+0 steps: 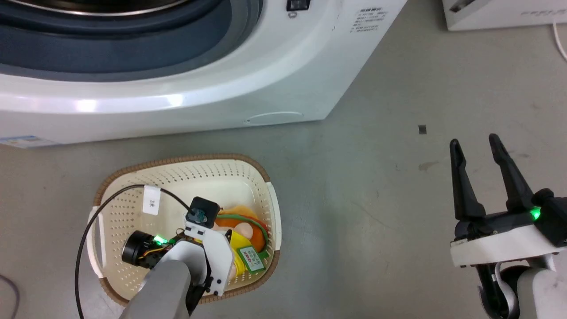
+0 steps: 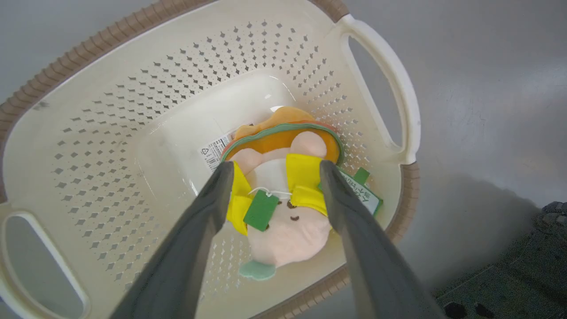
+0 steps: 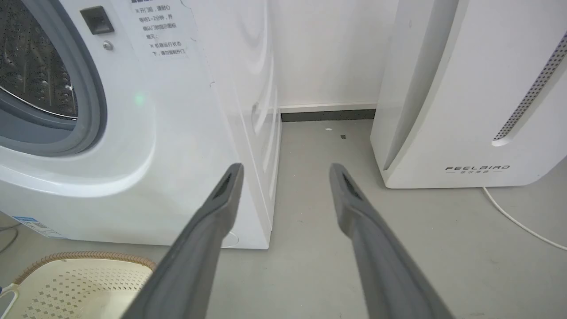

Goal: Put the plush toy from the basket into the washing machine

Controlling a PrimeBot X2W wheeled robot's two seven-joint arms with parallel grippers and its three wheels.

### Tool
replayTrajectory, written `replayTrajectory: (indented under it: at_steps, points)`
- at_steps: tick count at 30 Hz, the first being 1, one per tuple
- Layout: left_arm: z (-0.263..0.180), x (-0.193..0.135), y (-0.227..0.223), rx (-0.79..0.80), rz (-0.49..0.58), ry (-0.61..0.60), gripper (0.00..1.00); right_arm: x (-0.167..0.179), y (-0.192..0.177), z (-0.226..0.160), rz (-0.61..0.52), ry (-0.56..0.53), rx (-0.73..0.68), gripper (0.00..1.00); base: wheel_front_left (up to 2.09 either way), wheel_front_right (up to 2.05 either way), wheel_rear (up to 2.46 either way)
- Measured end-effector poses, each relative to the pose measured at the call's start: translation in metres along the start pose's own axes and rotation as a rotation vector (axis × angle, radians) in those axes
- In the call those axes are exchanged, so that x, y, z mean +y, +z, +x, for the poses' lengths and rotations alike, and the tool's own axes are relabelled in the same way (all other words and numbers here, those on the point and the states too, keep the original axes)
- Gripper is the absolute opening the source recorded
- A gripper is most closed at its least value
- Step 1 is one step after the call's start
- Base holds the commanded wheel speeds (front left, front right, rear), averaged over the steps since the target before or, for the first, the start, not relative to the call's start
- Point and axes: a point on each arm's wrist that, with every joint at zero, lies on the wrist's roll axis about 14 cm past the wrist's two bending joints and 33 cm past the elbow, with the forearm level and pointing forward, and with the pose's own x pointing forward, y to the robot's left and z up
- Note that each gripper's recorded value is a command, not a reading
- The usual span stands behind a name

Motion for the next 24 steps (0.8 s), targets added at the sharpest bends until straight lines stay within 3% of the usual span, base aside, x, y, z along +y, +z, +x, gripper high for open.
replayTrajectory:
  at_steps: [12,24]
  points:
    - [0.034,0.007,-0.037,0.152,-0.025,-0.018,1.00,-0.010,-0.026,0.016,0.010,-0.025,0.034,1.00,0.00,0.00,0.00]
    - [0.067,0.017,-0.056,0.230,-0.115,-0.005,1.00,-0.020,-0.048,0.031,0.010,-0.050,0.054,1.00,0.00,0.00,0.00]
